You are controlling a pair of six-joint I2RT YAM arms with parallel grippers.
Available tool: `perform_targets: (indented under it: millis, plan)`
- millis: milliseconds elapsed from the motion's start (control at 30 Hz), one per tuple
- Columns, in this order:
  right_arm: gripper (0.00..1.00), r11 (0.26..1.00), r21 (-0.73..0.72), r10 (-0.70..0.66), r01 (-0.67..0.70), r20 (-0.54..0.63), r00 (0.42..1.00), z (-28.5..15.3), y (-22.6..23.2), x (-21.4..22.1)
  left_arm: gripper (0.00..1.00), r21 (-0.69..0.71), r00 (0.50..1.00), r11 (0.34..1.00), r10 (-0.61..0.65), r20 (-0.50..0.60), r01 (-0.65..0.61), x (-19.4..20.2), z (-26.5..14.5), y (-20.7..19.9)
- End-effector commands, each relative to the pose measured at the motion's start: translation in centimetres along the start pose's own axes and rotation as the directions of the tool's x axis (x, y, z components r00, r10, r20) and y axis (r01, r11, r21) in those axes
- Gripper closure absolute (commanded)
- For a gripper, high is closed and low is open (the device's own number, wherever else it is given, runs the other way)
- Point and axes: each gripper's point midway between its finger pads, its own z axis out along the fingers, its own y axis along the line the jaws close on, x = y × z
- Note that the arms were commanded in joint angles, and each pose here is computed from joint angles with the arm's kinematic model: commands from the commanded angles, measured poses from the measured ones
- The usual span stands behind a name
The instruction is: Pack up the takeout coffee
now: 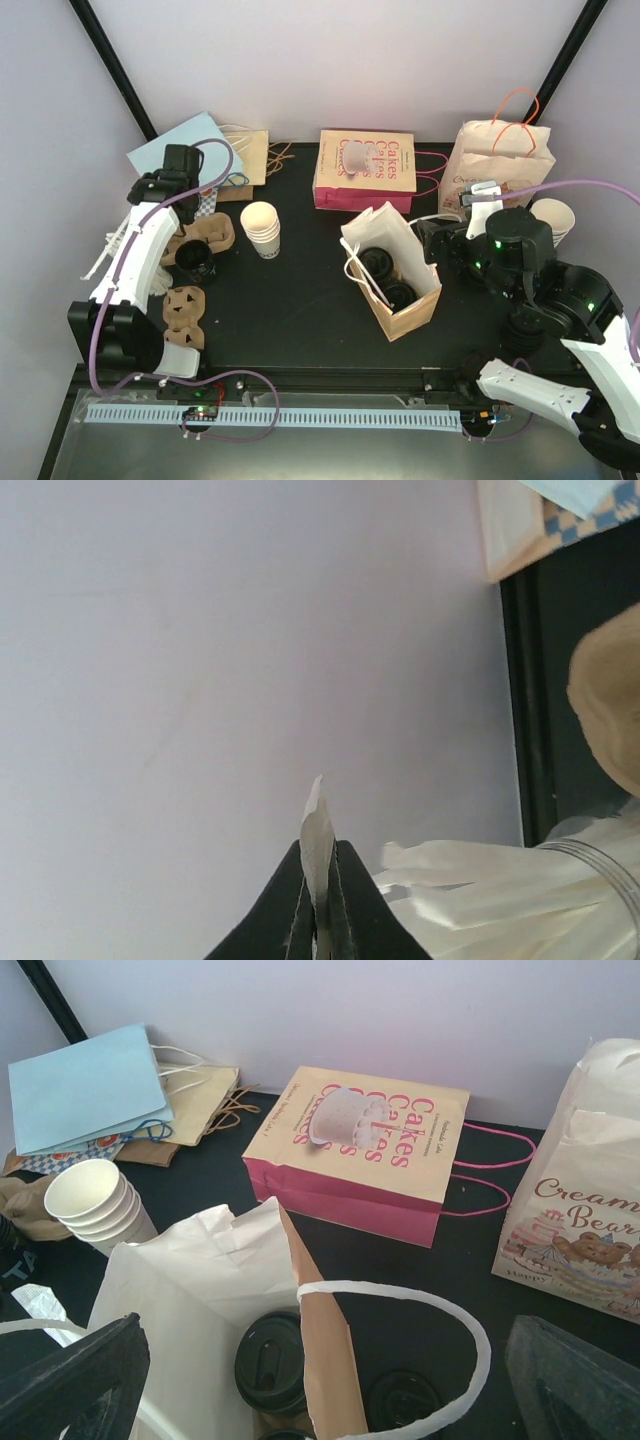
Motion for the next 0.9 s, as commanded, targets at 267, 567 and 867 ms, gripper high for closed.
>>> perform_targets:
  millis: [267, 567, 867]
  plan:
    - [0.0, 0.999, -0.015, 0.028, -0.028, -0.005, 1.0, -0.3, 0.1, 0.2, 0.98, -0.138, 0.981, 0.981, -0.111, 0.162, 0.133, -2.0, -9.7, 9.4]
    - [0.0, 1.0, -0.008, 0.026, -0.027, -0.008, 1.0, -0.3, 0.0, -0.1, 0.99, -0.026, 0.77, 0.925, -0.298, 0.564, 0.378, -6.5, -23.1, 12.8]
    - [0.0, 0.999, 0.034, 0.03, -0.03, 0.023, 0.999, -1.1, -0.9, -0.8, 0.98, 0.645, 0.14, 0.762, -0.646, 0.751, 0.054, -6.8, -40.4, 11.3]
